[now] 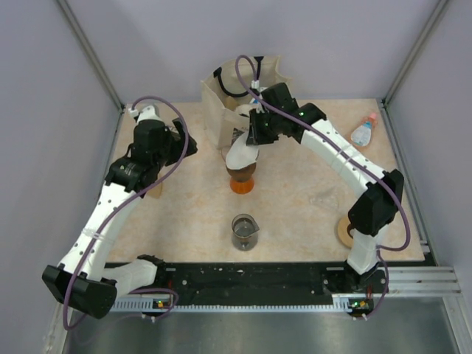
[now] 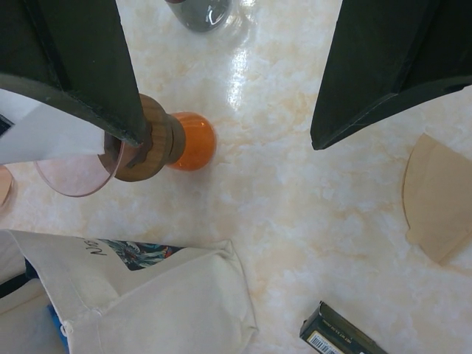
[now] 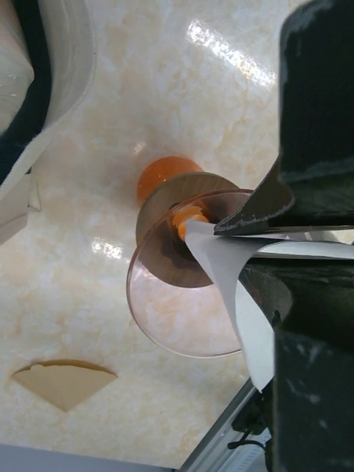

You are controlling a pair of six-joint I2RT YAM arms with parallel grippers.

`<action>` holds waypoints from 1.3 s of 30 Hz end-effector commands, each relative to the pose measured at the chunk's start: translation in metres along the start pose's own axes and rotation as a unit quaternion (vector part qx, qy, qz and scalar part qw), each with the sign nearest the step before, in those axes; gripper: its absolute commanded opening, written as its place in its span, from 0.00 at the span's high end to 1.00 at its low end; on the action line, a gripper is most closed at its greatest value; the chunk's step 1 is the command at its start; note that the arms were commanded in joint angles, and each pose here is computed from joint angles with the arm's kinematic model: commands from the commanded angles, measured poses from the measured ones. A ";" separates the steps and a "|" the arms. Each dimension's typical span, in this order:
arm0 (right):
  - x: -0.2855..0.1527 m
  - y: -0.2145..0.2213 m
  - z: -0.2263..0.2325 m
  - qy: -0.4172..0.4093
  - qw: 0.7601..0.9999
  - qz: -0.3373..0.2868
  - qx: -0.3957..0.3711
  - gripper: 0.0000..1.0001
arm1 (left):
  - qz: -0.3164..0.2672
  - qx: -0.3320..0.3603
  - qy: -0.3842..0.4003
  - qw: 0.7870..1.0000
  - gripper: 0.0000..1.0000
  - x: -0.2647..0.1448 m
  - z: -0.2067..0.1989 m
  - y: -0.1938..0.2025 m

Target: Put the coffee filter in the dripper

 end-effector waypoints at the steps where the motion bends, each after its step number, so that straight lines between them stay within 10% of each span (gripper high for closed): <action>1: -0.008 -0.018 0.006 -0.008 1.000 -0.027 -0.011 0.80 | -0.028 -0.001 0.028 0.999 0.01 -0.002 -0.006 -0.012; 14: -0.049 -0.043 0.015 -0.011 0.989 -0.106 -0.106 0.46 | -0.018 0.005 0.037 0.999 0.01 0.005 -0.007 -0.008; 39: 0.035 0.010 0.025 0.041 0.979 0.001 -0.201 0.70 | -0.027 -0.016 -0.025 0.999 0.01 0.004 0.011 0.001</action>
Point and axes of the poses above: each gripper's point midway between its finger pads, its own x axis out along the fingers, its own z axis along the line the jaws close on, y = z × x, the point moved 8 cm from there along -x, back along the fingers, and after that the axes turned 7 degrees about x, right-handed, at the moved point
